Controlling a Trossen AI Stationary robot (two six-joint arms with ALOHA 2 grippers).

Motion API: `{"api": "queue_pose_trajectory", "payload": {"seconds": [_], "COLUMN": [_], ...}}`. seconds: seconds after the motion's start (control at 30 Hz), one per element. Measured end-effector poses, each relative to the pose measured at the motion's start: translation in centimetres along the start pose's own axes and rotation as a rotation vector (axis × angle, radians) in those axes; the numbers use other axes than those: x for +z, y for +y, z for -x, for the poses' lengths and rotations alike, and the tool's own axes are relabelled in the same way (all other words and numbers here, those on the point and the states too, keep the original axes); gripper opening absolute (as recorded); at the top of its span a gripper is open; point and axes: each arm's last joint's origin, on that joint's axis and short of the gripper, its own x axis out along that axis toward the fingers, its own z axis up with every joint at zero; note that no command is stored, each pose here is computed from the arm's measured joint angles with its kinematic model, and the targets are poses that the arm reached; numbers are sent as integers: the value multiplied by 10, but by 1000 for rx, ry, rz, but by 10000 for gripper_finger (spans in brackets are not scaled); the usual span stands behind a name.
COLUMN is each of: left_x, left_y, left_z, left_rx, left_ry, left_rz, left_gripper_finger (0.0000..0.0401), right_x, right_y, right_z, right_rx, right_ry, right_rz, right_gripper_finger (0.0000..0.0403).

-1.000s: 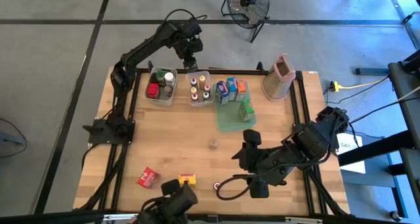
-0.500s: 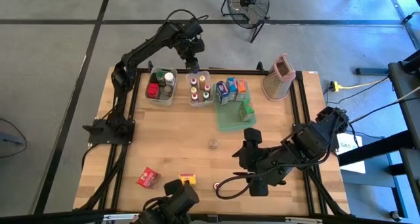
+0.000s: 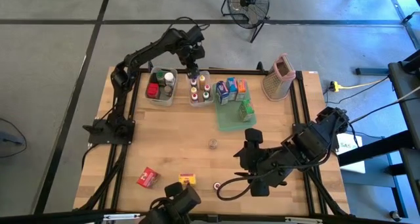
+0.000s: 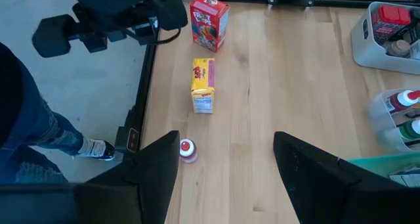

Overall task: Pick & Place Kitchen Items
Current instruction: Put the blue food coloring bottle into the transparent bin

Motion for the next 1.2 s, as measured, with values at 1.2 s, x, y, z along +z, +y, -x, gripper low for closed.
{"api": "queue_pose_trajectory", "payload": {"seconds": [1.2], "left_x": [6], "left_y": [0], "left_z": [-9], "left_rx": [29], "left_ry": [-54], "left_rz": [-30], "left_gripper_finger": [150], "right_x": [-1], "right_y": [-6], "right_z": [5], "right_rx": [-24], "right_ry": [1], "right_rz": [-7], "right_gripper_finger": [250]}}
